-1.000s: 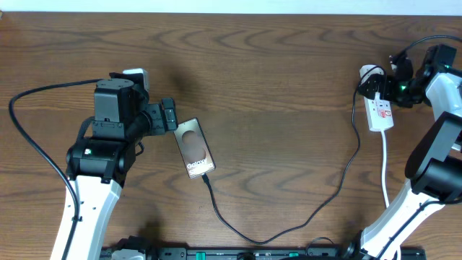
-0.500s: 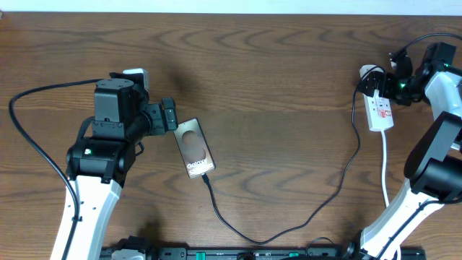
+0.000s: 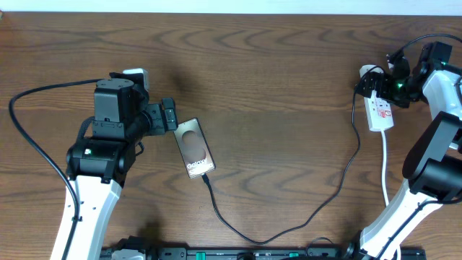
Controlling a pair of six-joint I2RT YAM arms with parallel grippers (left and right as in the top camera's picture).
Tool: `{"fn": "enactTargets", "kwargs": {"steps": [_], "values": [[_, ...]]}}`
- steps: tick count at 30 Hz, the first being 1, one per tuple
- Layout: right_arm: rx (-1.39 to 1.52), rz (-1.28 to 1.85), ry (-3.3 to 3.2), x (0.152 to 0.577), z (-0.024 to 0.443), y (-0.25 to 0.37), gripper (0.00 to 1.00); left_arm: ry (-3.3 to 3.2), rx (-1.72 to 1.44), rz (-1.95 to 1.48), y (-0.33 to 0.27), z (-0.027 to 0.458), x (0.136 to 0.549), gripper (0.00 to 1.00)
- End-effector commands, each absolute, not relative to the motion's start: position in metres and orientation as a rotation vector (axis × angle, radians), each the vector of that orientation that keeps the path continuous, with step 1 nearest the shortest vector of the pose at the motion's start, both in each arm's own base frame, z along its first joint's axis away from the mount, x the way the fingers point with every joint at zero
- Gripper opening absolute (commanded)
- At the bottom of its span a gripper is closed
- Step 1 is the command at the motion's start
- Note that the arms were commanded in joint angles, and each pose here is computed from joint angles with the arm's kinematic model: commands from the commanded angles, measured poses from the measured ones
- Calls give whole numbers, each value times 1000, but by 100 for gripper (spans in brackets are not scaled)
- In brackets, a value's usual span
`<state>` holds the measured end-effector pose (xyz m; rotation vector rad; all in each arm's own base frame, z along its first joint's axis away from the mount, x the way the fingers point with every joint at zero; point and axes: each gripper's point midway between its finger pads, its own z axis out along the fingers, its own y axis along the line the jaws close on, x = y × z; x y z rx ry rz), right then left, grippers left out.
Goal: Plug charger to phone and switch on socket
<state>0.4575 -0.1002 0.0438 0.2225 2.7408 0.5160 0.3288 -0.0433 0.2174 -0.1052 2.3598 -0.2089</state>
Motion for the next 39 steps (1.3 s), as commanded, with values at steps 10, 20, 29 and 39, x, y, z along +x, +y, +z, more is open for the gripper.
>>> {"fn": "enactTargets", "kwargs": {"steps": [10,20,29,39], "values": [[199,734,2766,446,16,-59,99,2342,-86,-193,-43,225,331,97],[269,442,2837,445,7,-98,99,2342,-86,-193,-43,225,331,96],[263,417,2759,466,38,-112,99,2342,-86,-193,-43,225,331,96],[250,403,2732,475,46,-115,99,2342,-86,-193,-43,225,331,97]]}}
